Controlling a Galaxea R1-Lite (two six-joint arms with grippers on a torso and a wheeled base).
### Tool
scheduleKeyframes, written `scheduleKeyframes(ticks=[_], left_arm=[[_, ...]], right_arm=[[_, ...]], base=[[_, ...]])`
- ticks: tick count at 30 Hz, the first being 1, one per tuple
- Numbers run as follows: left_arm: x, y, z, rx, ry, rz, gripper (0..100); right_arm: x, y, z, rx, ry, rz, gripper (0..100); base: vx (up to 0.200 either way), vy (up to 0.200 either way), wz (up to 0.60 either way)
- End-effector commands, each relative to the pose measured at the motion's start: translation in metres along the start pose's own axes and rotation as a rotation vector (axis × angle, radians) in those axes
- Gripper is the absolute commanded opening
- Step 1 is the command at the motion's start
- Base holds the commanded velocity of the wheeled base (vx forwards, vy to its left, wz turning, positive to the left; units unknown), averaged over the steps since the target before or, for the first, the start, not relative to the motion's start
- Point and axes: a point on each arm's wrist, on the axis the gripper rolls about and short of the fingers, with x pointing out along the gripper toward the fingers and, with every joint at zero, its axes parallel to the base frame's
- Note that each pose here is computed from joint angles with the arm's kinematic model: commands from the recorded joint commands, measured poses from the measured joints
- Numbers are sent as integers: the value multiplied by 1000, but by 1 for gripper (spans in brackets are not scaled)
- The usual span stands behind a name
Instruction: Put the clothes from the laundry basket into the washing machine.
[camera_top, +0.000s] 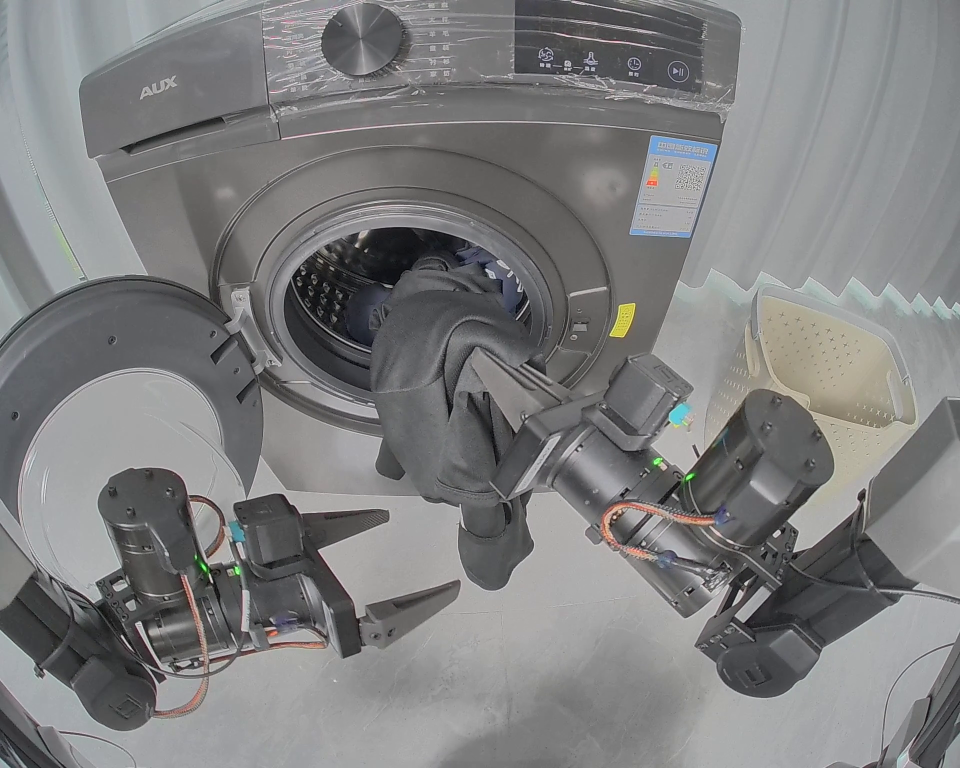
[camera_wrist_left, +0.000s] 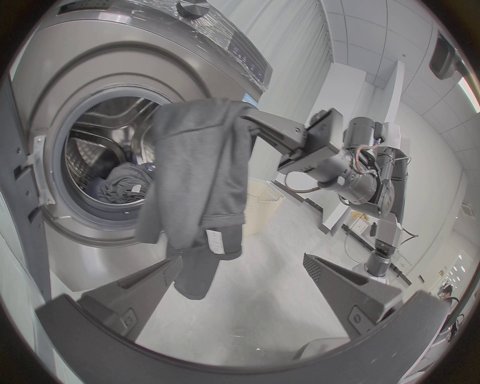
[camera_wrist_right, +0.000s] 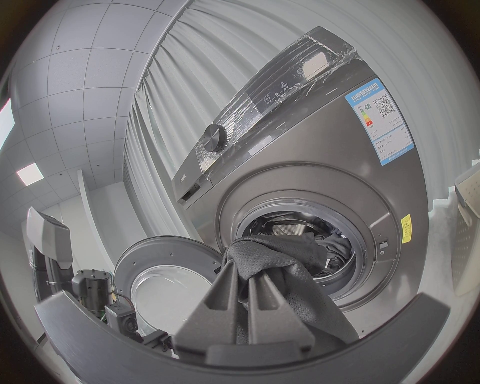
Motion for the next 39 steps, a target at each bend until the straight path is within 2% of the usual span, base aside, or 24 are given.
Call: scheduleKeyframes(ticks=[1, 4, 9, 18, 22, 29, 33, 35, 39], left_arm=[[10, -8, -5, -4, 14, -28, 100], [15, -9, -5, -3, -13, -35, 100], [29, -10, -11, -47, -74, -44, 100], [48, -6, -22, -75, -70, -21, 100], [53, -3, -22, -100, -76, -17, 100], [62, 7, -29, -107, -62, 11, 100], [65, 9, -30, -106, -66, 15, 100], [68, 13, -30, -106, -75, 50, 100], [73, 17, -33, -106, -73, 72, 100]], right_arm=[[3, 0, -9, -1, 17, -3, 0], [4, 1, -10, 0, 13, 1, 0], [6, 1, -15, 0, 21, 0, 0], [6, 1, -15, 0, 22, 0, 0], [6, 2, -16, 0, 24, 1, 0], [5, 2, -19, 0, 32, 2, 0], [5, 3, -19, 1, 33, 4, 0], [5, 3, -19, 1, 33, 5, 0], [5, 3, -20, 2, 37, 6, 0]], base=[[0, 0, 0], [0, 0, 0], [0, 0, 0], [0, 0, 0], [0, 0, 0], [0, 0, 0], [0, 0, 0], [0, 0, 0], [0, 0, 0]])
